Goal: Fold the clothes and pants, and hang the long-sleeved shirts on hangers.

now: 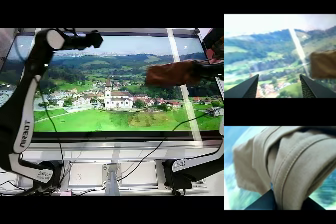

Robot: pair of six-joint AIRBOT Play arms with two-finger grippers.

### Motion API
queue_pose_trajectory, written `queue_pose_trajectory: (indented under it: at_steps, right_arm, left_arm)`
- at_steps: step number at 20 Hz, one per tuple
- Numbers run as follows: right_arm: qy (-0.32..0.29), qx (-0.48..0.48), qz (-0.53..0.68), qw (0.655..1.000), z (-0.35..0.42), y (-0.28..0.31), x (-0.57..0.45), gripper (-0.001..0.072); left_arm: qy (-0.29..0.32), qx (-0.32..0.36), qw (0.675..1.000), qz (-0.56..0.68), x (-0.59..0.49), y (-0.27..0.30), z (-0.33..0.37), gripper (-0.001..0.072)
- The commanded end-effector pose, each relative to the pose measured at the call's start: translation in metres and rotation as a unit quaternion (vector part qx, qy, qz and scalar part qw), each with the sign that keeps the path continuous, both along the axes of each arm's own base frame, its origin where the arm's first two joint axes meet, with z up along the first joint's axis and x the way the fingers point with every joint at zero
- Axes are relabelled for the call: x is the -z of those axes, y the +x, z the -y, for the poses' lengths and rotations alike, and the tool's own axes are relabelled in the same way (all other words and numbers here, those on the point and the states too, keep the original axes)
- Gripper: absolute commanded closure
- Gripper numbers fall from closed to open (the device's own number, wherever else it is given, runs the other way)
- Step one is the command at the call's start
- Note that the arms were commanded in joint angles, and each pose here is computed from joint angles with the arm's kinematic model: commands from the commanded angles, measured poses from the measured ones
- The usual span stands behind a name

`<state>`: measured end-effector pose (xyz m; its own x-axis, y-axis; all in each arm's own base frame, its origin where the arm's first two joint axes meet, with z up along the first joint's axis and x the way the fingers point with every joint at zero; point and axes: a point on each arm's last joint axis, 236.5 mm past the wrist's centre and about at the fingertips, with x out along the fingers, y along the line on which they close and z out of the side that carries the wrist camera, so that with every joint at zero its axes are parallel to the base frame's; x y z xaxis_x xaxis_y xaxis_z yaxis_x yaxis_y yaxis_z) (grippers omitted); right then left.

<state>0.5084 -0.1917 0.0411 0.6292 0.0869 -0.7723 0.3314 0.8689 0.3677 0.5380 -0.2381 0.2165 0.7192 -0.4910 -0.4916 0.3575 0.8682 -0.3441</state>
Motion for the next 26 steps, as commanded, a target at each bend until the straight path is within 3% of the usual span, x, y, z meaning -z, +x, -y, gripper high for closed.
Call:
queue_pose_trajectory:
  at_steps: [1,6,11,15,16,18,19,26]
  right_arm:
    - [-0.010,0.163,0.017,0.987,0.112,-0.057,-0.035,0.0693]
    - [-0.003,0.292,-0.023,0.956,0.206,-0.179,-0.042,0.0694]
    - [0.036,0.428,-0.199,0.881,0.222,-0.318,-0.004,0.0694]
    - [0.050,0.421,-0.251,0.870,0.208,-0.343,0.002,0.0690]
    - [0.055,0.414,-0.257,0.871,0.204,-0.342,0.003,0.0592]
    - [0.074,0.407,-0.277,0.867,0.191,-0.347,0.004,0.0119]
    - [0.083,0.395,-0.290,0.868,0.183,-0.350,0.005,0.0061]
    - [0.129,0.357,-0.344,0.859,0.148,-0.364,0.004,0.0066]
  left_arm:
    - [0.056,-0.027,0.997,0.039,-0.038,-0.015,-0.043,0.0128]
    - [0.137,-0.073,0.983,0.099,-0.089,-0.038,-0.092,0.0128]
    - [0.143,-0.069,0.984,0.077,-0.086,-0.053,-0.096,0.0129]
    - [0.144,-0.069,0.984,0.075,-0.085,-0.053,-0.096,0.0129]
    - [0.144,-0.069,0.984,0.075,-0.085,-0.053,-0.096,0.0129]
    - [0.144,-0.069,0.984,0.075,-0.085,-0.053,-0.096,0.0129]
    - [0.144,-0.069,0.984,0.075,-0.085,-0.053,-0.096,0.0129]
    - [0.144,-0.069,0.984,0.075,-0.085,-0.053,-0.096,0.0129]
